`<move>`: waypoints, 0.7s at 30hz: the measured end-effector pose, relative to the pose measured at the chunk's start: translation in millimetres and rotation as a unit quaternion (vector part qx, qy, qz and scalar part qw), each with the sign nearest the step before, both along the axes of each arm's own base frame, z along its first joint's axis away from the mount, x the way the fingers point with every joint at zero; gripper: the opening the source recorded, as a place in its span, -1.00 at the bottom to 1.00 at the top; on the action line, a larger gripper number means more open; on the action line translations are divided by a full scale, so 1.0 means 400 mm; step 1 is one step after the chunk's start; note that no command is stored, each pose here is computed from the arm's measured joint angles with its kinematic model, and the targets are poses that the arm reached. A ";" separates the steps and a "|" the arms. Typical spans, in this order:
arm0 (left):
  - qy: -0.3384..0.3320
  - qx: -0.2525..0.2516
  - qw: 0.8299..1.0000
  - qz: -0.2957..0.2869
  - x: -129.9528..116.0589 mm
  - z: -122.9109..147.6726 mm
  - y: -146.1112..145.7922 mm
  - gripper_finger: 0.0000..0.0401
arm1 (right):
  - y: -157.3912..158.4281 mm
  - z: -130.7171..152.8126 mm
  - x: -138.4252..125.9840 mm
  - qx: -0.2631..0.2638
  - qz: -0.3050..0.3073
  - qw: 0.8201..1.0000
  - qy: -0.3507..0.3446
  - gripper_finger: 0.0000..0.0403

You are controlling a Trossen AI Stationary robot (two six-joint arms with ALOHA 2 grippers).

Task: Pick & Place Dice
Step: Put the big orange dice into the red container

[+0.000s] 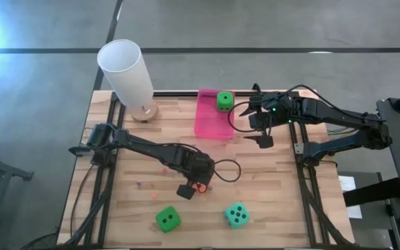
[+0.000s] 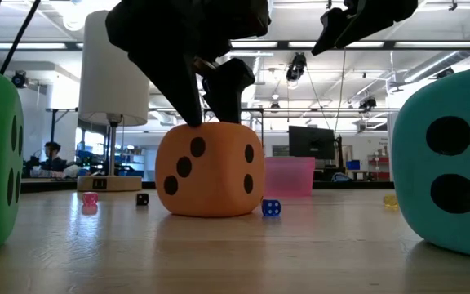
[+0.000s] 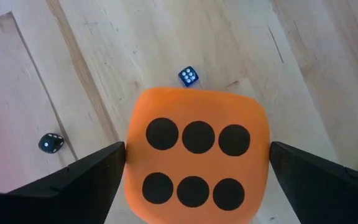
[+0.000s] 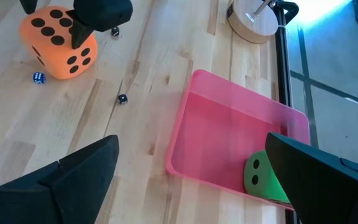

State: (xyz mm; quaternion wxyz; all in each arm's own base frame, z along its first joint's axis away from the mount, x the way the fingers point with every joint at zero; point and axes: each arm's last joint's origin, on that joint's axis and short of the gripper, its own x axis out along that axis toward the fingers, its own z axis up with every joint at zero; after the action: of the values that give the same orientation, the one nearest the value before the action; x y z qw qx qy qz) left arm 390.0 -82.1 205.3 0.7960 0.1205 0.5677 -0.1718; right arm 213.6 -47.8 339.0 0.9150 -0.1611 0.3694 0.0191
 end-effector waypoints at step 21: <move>0.001 -0.004 1.000 0.000 -0.003 -0.012 0.003 0.99 | 0.000 0.000 0.000 0.000 0.000 1.000 0.000 0.99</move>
State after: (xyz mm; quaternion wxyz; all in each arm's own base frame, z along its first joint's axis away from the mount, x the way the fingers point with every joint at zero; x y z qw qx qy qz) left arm 388.9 -80.8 200.7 0.7957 0.1173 0.5681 -0.1741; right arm 213.6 -47.9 338.9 0.9151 -0.1607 0.3694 0.0188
